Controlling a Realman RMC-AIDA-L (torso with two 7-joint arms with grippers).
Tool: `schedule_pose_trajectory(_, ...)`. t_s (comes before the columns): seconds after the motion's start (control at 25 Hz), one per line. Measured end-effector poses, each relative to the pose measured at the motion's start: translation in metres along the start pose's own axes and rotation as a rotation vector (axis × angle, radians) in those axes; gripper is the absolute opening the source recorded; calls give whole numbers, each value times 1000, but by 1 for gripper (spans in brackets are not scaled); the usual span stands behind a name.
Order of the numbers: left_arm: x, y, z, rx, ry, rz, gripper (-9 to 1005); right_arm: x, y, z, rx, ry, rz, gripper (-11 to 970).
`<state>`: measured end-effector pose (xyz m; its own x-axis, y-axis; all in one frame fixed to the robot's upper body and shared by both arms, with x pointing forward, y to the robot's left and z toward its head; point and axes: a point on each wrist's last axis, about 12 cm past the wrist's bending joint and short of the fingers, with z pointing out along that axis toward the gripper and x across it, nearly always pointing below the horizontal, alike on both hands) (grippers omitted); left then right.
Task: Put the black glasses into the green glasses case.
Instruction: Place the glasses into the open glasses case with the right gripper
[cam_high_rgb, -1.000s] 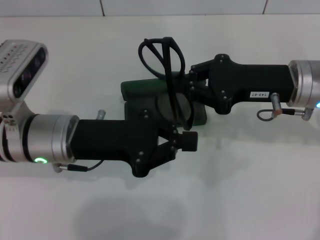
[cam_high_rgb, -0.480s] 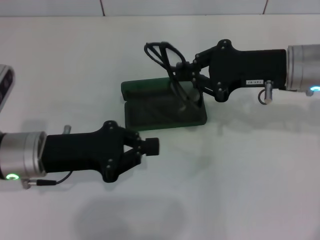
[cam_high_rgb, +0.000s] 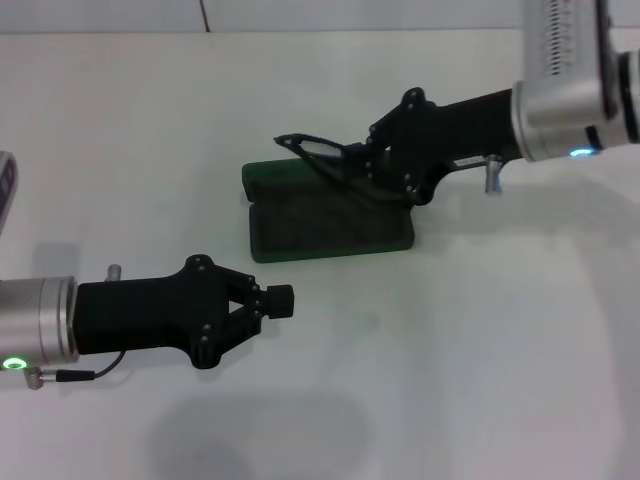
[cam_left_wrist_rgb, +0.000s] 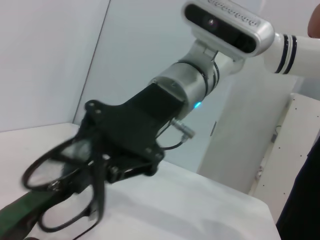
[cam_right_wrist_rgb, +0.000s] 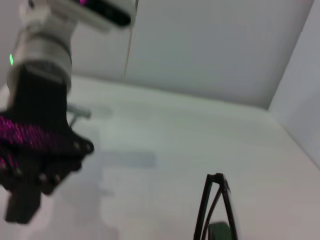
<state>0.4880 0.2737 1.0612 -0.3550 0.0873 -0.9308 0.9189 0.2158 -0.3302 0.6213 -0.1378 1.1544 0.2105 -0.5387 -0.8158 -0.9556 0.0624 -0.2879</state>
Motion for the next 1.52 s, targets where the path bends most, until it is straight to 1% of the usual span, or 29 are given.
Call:
schedule_pose_trajectory(0.12,0,0,0,1,2,-1,68,-5,-2,11,-1,48,-28,98)
schedule_pose_trajectory(0.24,0,0,0,3,3,-1,69,-4,-2,17,2,83,-38,98)
schedule_pose_trajectory(0.48,0,0,1,5,4,0,71,-1,3,28,2,137,-55,99)
schedule_pose_trajectory(0.68,-1,0,2,8,3,2,72,1,4,31,-1,184,-69,100)
schedule_pose_trajectory(1.0,-1,0,5,20,15,4,74,-2,2,35,3,194,-87,102)
schedule_pose_trajectory(1.28,-1,0,6,23,14,4,76,-3,5,44,3,224,-123,103)
schedule_pose_trajectory(1.52,-2,1,6,23,14,9,78,-2,5,45,7,232,-126,104)
